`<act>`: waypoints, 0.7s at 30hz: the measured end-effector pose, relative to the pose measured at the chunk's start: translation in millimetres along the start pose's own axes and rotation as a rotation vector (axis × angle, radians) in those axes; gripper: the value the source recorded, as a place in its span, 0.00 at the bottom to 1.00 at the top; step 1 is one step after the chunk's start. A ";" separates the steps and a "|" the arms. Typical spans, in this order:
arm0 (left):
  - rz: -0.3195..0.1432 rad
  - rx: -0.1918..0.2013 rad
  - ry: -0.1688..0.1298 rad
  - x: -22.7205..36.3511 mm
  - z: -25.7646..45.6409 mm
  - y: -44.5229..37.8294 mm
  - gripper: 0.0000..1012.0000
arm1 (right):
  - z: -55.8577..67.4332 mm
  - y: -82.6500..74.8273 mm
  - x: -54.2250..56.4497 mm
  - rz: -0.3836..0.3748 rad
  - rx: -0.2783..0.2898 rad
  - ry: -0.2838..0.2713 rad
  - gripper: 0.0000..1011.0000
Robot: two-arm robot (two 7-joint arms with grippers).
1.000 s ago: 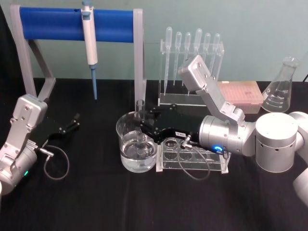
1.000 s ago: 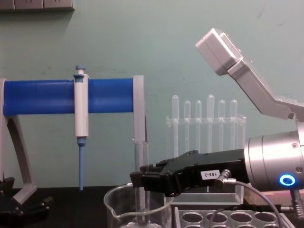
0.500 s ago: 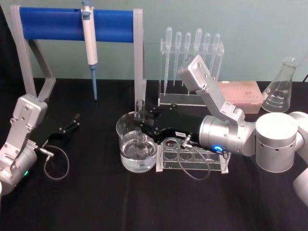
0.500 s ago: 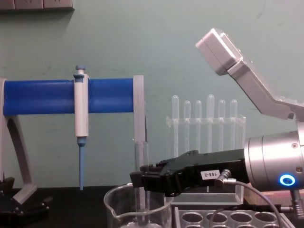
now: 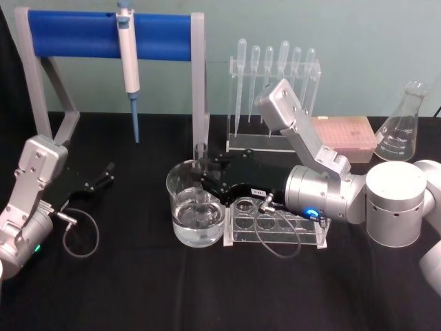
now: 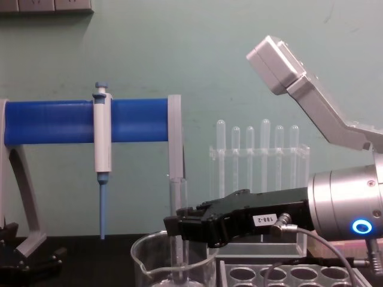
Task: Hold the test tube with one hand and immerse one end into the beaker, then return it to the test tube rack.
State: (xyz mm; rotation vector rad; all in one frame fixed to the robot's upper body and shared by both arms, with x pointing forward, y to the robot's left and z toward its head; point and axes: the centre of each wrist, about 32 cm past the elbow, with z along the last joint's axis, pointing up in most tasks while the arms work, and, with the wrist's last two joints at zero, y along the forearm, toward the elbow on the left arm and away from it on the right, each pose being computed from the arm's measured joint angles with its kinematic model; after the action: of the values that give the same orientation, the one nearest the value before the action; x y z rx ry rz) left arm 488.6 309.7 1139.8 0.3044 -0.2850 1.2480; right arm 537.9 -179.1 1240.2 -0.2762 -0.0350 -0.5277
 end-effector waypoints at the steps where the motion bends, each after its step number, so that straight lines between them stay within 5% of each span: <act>1: 0.000 0.000 0.000 0.0 0.0 0.0 0.99 | 0.0 0.0 0.0 0.000 0.000 0.000 0.22; 21: 0.000 0.000 0.000 0.0 0.0 0.0 0.99 | 0.0 0.0 0.0 0.000 0.000 0.000 0.22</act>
State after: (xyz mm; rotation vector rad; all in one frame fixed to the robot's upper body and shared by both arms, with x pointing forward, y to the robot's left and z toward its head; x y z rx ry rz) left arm 488.6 309.6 1139.8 0.3043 -0.2850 1.2480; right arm 537.9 -179.1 1240.3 -0.2762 -0.0351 -0.5277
